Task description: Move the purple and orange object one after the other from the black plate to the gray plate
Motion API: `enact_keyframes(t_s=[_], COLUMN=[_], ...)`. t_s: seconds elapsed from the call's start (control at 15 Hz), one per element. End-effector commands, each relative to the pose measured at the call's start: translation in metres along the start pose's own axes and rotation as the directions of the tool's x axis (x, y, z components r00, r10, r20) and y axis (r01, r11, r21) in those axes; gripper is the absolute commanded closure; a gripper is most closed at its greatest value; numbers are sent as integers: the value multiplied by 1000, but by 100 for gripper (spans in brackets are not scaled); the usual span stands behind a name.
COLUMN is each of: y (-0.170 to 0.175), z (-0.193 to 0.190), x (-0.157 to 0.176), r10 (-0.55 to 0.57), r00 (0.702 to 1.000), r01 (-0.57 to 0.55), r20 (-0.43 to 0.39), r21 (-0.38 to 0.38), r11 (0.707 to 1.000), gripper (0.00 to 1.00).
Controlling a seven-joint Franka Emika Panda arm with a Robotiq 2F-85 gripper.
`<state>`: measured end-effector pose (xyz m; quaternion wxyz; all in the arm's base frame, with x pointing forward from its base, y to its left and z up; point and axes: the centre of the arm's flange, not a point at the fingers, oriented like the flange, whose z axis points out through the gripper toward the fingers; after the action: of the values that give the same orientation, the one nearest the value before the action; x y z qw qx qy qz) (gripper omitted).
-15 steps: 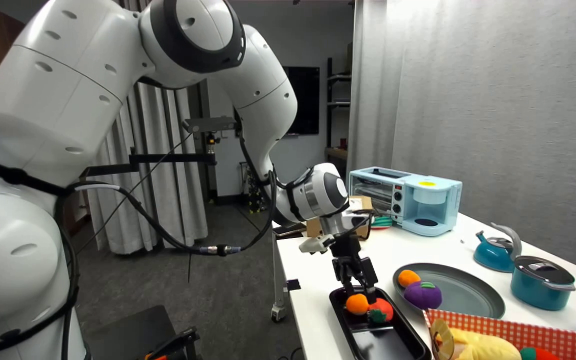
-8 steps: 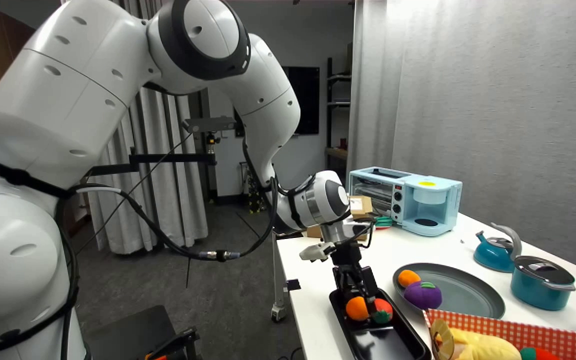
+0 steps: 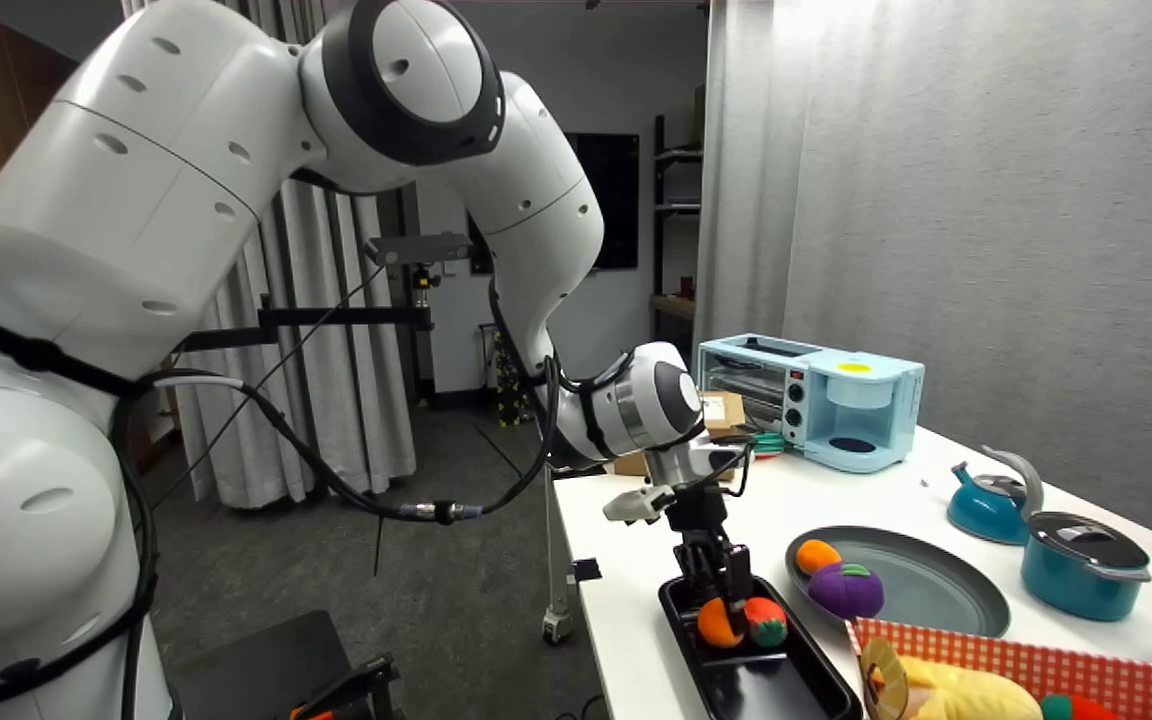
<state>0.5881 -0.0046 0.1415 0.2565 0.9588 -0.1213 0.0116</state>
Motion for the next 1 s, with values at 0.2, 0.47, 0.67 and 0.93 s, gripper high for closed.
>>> enact_keyframes(t_s=[0.2, 0.47, 0.67, 0.93], y=[9, 22, 31, 42], z=[-1, -17, -32, -51], x=[15, 31, 44, 64], r10=[23, 69, 108, 159], r00=[999, 997, 992, 983], r01=[-23, -70, -109, -163], r20=[-23, -42, -61, -97], r21=[-14, -23, -29, -32], r11=[1000, 997, 994, 986], gripper=[97, 96, 95, 95])
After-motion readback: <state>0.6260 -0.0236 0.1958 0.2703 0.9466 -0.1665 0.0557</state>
